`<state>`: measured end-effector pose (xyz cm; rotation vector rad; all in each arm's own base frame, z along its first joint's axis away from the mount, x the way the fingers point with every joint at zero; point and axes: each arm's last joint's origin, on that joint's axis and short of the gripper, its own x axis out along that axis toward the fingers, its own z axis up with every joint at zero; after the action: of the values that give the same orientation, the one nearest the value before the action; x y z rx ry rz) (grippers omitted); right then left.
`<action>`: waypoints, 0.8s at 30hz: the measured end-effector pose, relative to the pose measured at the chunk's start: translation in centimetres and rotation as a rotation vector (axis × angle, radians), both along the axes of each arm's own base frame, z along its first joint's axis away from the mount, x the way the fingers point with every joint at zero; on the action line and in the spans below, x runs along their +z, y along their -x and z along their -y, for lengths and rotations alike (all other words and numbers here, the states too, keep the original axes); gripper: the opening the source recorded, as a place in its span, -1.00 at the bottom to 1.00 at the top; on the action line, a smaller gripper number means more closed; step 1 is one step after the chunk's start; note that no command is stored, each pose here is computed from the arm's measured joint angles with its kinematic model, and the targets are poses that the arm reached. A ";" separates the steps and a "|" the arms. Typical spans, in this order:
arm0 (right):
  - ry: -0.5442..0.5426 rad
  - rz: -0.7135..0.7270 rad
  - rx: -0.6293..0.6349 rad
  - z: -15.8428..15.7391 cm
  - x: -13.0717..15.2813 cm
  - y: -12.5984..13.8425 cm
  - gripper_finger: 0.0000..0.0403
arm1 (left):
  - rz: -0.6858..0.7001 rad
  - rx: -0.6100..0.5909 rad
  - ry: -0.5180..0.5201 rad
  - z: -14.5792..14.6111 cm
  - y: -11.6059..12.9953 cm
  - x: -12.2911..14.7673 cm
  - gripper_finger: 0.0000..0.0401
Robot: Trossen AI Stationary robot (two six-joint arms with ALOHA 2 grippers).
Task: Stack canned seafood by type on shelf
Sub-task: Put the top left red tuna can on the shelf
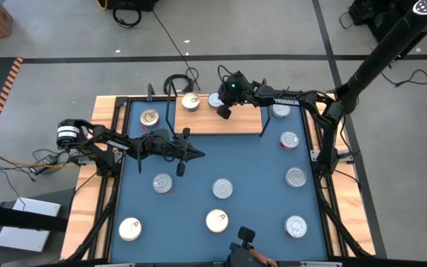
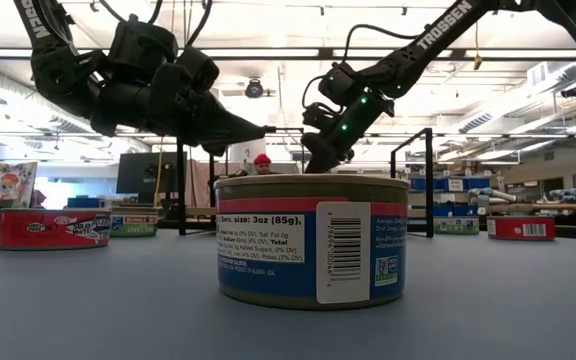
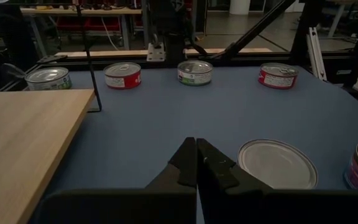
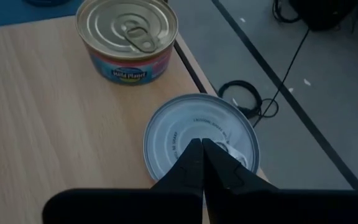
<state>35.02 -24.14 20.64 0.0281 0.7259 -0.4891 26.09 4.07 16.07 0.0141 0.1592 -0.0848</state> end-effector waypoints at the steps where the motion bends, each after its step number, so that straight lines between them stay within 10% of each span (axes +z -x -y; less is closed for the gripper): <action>1: -0.004 0.002 -0.004 0.0 0.0 0.0 -0.98 | 0.000 0.000 0.000 0.0 0.0 0.0 -0.99; 24: -0.026 -0.081 -0.001 -0.4 1.8 -0.5 -0.98 | 0.009 0.000 0.001 0.0 0.0 0.1 -0.99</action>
<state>35.50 -23.73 22.48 0.0328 0.8112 -0.4842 26.11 4.07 16.16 0.0131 0.1504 -0.0847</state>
